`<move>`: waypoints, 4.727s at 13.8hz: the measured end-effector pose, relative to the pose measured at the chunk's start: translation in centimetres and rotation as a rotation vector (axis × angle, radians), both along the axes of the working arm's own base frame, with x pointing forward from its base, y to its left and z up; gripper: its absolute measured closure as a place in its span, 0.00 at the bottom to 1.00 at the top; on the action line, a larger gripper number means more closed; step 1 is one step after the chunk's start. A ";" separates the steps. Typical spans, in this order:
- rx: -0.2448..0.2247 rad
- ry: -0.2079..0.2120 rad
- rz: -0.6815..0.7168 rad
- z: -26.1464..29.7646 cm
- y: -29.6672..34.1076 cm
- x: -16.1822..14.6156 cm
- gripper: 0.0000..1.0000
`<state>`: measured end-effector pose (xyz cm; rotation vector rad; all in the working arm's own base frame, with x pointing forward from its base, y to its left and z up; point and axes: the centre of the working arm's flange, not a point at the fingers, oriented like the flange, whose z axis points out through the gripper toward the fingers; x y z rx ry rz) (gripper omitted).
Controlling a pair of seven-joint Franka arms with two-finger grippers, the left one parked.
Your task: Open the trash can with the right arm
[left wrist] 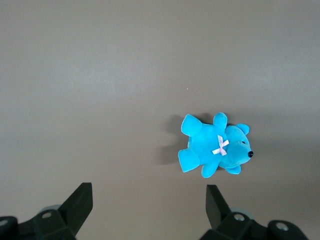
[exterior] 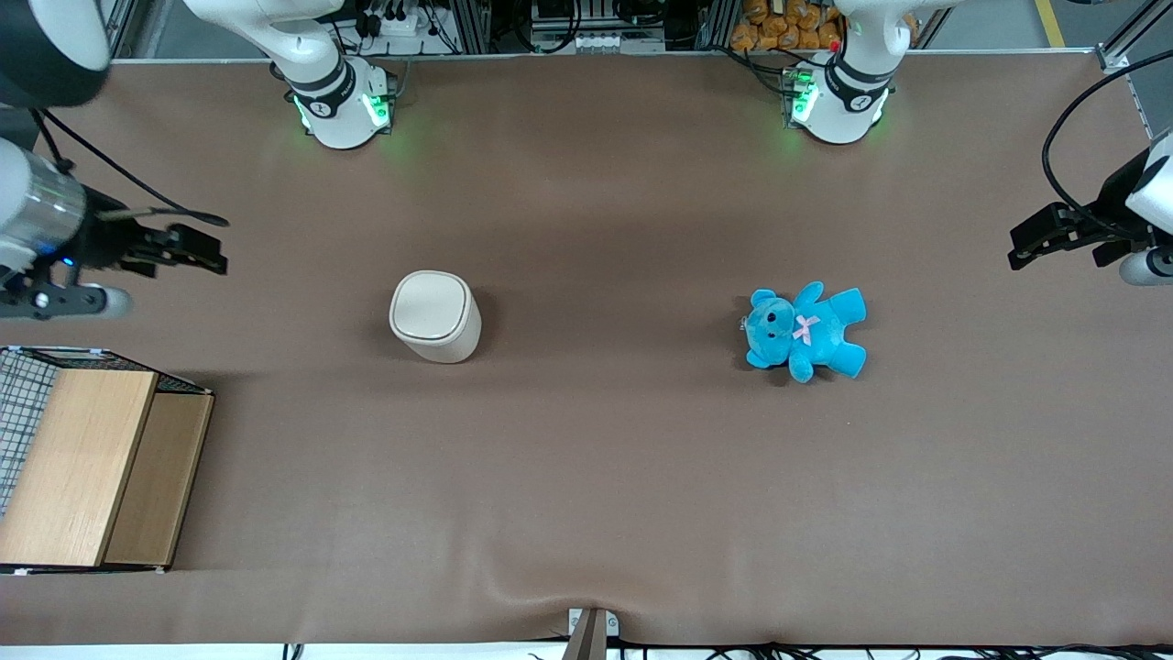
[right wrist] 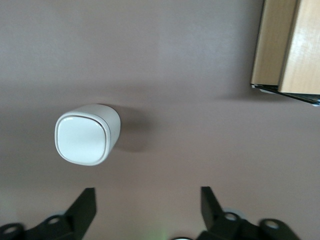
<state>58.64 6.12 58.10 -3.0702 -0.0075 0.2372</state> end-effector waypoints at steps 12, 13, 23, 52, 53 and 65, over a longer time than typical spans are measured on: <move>-0.026 0.026 -0.004 -9.8 8.6 2.6 0.99; -0.028 0.025 0.003 -10.7 9.4 2.5 0.99; -0.007 0.043 -0.048 -19.7 12.0 0.2 0.99; -0.015 -0.031 -0.101 -26.4 14.7 -7.2 0.99; -0.013 -0.040 -0.103 -26.7 14.6 -7.3 0.99; -0.021 0.008 -0.100 -23.7 14.8 -7.1 0.99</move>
